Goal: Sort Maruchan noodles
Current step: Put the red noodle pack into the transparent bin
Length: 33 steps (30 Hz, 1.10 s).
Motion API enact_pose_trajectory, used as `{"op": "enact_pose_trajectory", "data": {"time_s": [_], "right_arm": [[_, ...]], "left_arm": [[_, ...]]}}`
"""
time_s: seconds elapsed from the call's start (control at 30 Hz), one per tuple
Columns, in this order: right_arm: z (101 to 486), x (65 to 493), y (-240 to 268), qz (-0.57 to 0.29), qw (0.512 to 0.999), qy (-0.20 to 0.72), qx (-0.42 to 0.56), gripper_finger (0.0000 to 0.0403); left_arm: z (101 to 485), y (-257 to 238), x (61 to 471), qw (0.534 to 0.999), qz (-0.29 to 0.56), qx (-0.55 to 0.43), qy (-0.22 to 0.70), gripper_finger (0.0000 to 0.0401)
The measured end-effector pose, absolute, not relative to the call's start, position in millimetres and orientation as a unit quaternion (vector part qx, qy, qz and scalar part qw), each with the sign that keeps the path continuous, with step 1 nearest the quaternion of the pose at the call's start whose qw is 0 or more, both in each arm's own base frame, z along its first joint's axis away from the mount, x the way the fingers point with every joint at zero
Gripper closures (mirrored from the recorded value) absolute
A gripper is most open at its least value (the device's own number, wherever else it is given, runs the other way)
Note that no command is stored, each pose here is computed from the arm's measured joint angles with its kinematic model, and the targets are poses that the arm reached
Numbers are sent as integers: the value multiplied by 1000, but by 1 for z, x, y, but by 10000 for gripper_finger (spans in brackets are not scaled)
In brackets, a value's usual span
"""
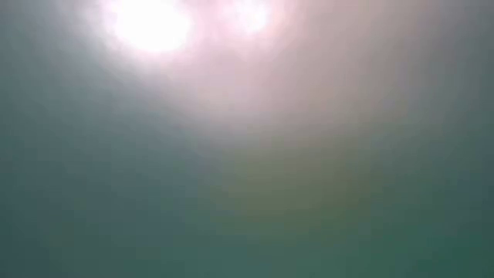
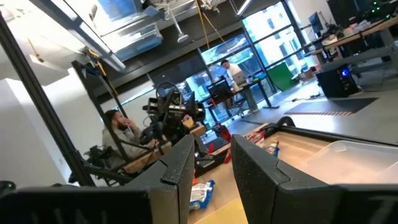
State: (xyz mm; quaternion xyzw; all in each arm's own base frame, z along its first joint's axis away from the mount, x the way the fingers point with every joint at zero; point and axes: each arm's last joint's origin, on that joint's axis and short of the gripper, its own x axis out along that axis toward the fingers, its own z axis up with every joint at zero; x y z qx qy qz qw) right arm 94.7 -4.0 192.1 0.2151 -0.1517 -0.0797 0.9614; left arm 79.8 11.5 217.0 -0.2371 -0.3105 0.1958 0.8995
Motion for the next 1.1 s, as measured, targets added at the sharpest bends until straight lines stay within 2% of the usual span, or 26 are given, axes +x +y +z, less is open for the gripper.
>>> {"op": "enact_pose_trajectory", "data": {"time_s": [0.53, 0.87, 1.1], "right_arm": [[191, 95, -4, -86, 963, -147, 209, 307], [178, 97, -4, -100, 971, -78, 202, 307], [177, 98, -4, -101, 971, -74, 201, 307]], "left_arm": [[217, 12, 79, 898, 196, -238, -313, 126], [217, 13, 79, 886, 212, -263, -317, 126], [216, 13, 80, 882, 207, -282, -316, 126]]}}
